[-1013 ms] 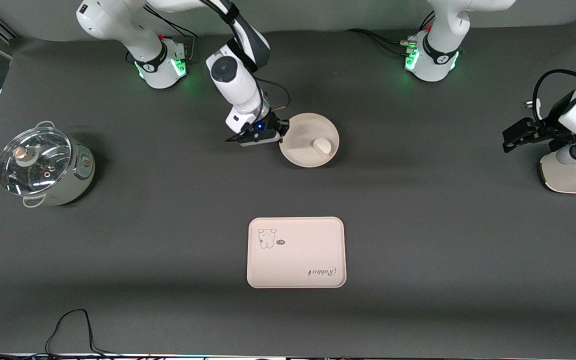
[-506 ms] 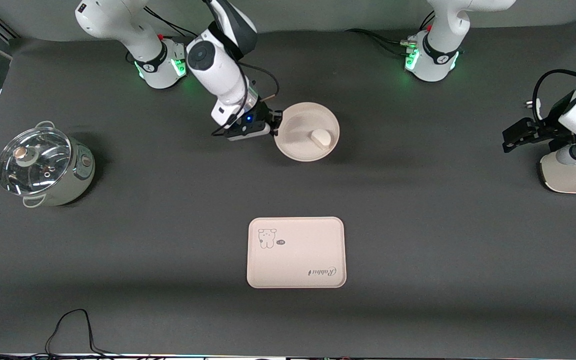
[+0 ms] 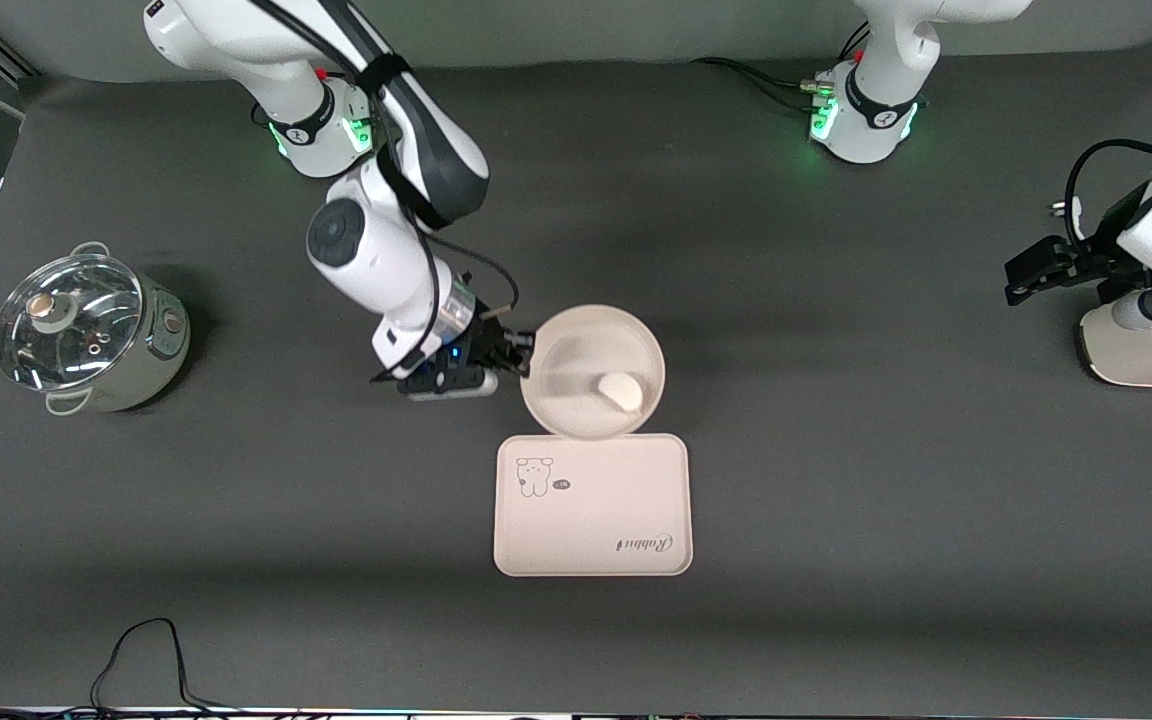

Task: Place bun in plate and plate on tray
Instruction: 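Carry the plate with the right gripper onto the rabbit tray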

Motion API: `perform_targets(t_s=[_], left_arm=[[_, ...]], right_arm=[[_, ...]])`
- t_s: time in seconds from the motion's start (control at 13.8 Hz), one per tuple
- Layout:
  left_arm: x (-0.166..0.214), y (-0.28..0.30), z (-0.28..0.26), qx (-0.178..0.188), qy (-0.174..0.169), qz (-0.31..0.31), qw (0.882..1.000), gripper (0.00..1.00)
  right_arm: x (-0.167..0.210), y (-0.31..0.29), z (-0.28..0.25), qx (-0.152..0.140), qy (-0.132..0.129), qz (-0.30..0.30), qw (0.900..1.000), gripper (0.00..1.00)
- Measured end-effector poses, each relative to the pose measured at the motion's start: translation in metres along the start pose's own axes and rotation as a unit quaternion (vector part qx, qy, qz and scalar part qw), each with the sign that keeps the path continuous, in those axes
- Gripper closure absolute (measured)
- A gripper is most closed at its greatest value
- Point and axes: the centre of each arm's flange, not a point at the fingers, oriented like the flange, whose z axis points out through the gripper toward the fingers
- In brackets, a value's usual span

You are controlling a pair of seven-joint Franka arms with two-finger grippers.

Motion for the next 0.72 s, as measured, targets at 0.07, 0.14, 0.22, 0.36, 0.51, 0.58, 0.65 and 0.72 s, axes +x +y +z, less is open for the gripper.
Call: perform_targets(t_s=[0.07,0.14,0.22,0.36,0.51,0.58,0.65,0.72], left_arm=[[0.000,0.000,0.000,0.000,0.000,0.000,1.000,0.00],[0.000,0.000,0.000,0.000,0.000,0.000,1.000,0.00],[0.000,0.000,0.000,0.000,0.000,0.000,1.000,0.00],[0.000,0.000,0.000,0.000,0.000,0.000,1.000,0.00],[0.000,0.000,0.000,0.000,0.000,0.000,1.000,0.00],[0.000,0.000,0.000,0.000,0.000,0.000,1.000,0.00],[0.000,0.000,0.000,0.000,0.000,0.000,1.000,0.00],[0.000,0.000,0.000,0.000,0.000,0.000,1.000,0.00]], right_arm=[[0.022,-0.007,0.001,0.003,-0.002,0.000,1.000,0.96],[0.042,-0.011,0.004,0.005,-0.001,-0.001,1.000,0.96],[0.059,-0.012,0.011,0.004,0.002,-0.002,1.000,0.96],[0.085,0.001,0.036,-0.006,0.009,0.000,1.000,0.96],[0.101,0.020,0.065,-0.016,0.007,0.007,1.000,0.96],[0.104,0.030,0.080,-0.022,0.002,0.010,1.000,0.96],[0.105,0.038,0.095,-0.027,-0.001,0.011,1.000,0.96],[0.106,0.046,0.109,-0.031,-0.001,0.010,0.999,0.96]])
